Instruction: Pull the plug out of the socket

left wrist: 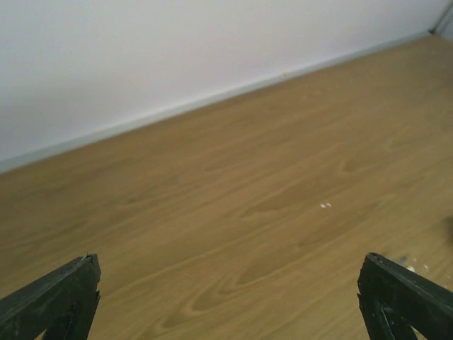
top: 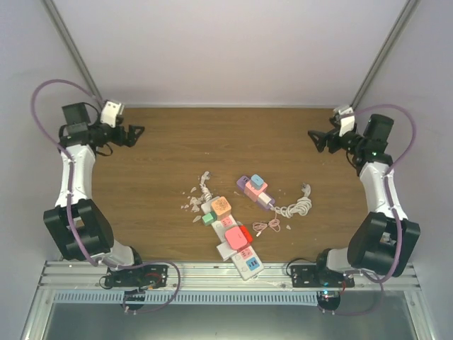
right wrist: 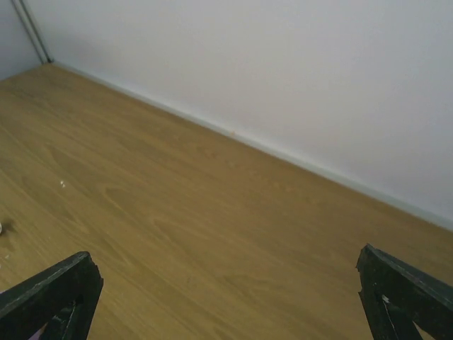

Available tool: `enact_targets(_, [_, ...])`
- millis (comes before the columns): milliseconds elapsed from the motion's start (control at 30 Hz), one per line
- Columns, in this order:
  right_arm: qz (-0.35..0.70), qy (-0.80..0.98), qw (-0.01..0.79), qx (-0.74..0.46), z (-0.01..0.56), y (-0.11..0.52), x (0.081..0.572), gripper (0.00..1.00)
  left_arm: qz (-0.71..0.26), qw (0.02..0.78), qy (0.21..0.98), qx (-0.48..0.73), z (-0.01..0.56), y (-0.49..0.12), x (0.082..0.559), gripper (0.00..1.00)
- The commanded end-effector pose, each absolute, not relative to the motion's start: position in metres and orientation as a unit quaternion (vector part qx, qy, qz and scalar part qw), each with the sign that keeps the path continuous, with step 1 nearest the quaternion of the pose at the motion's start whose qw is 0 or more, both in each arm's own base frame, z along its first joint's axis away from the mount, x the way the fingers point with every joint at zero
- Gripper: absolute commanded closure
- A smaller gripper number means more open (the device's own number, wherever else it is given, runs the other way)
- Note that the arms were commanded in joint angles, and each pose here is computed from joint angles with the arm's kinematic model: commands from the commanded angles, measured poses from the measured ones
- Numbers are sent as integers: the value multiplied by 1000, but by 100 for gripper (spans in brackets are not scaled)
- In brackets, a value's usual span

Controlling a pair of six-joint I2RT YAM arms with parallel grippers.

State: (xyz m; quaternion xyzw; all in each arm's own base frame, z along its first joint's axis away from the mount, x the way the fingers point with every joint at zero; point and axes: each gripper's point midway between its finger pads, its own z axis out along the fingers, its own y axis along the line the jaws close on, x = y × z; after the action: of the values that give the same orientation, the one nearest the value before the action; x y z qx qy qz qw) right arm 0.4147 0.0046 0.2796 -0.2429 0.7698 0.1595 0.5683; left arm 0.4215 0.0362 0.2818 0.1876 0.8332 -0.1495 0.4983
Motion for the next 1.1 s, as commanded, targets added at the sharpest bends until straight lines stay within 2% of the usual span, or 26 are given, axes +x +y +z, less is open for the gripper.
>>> enact_targets(0, [142, 782, 562, -230, 262, 15, 408, 0, -144, 486, 834, 217, 253, 8, 431, 1])
enact_targets(267, [147, 794, 538, -244, 228, 42, 383, 0, -173, 425, 837, 297, 200, -68, 420, 1])
enact_targets(533, [157, 783, 531, -282, 225, 61, 368, 0, -178, 364, 820, 403, 151, -144, 402, 2])
enact_targets(767, [154, 774, 535, -301, 228, 66, 363, 0, -139, 324, 805, 477, 109, -190, 397, 12])
enact_targets(900, [154, 774, 533, -306, 227, 67, 361, 0, -121, 303, 801, 503, 86, -204, 396, 21])
enact_targets(1067, [153, 774, 531, -310, 224, 68, 360, 0, -102, 284, 796, 524, 62, -213, 395, 27])
